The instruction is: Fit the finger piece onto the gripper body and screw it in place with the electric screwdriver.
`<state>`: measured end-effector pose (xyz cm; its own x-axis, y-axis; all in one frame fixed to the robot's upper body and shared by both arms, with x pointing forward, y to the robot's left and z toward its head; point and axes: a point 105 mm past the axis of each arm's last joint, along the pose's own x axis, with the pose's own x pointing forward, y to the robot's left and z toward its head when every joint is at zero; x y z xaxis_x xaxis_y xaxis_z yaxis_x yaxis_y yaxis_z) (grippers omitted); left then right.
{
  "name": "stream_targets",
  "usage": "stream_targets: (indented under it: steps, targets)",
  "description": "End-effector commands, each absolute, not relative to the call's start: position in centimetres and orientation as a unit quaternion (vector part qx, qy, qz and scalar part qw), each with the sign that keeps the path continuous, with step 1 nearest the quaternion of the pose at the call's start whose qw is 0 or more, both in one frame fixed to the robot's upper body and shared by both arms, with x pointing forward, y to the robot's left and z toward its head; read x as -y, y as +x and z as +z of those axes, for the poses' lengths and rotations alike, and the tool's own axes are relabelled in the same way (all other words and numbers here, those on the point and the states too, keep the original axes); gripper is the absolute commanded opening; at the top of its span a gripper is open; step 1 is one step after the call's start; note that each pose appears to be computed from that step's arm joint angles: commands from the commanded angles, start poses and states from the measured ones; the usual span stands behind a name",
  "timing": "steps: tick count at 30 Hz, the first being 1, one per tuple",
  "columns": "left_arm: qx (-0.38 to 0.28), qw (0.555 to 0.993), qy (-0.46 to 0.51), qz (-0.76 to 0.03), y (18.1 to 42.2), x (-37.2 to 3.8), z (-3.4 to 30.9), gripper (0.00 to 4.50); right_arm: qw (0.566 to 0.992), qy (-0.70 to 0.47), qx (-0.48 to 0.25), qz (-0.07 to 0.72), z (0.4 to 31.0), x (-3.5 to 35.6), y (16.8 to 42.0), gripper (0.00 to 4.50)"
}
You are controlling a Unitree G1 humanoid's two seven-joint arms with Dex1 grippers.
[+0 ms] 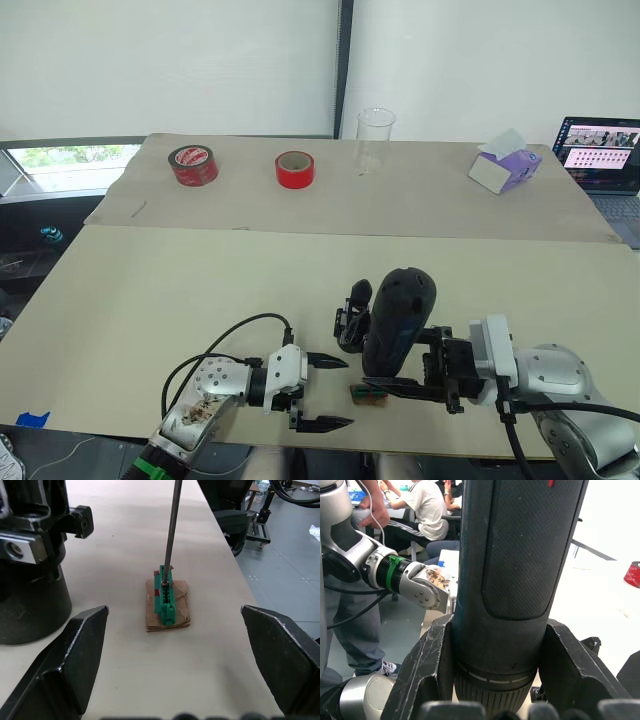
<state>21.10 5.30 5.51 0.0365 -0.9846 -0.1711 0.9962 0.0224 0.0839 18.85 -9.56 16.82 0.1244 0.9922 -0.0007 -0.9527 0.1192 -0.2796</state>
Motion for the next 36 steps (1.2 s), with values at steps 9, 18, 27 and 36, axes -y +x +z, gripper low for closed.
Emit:
stream_targets:
  steps: [9,18,27,36]
  targets:
    - [-0.007,0.716,0.09,-0.692,21.2,-5.1,6.5,4.47,0.732,-0.114,0.088,0.666,16.9,9.4,18.4,1.93]
    - [0.001,0.715,0.087,-0.693,21.5,-5.7,6.9,4.47,0.73,-0.102,0.116,0.666,18.1,9.3,18.1,1.93]
    - [0.015,0.713,0.081,-0.696,21.9,-7.0,8.2,4.47,0.731,-0.104,0.128,0.662,19.0,9.3,18.0,1.93]
    - [0.031,0.708,0.069,-0.703,21.7,-7.6,9.9,4.47,0.736,-0.095,0.144,0.655,20.5,9.3,18.1,1.93]
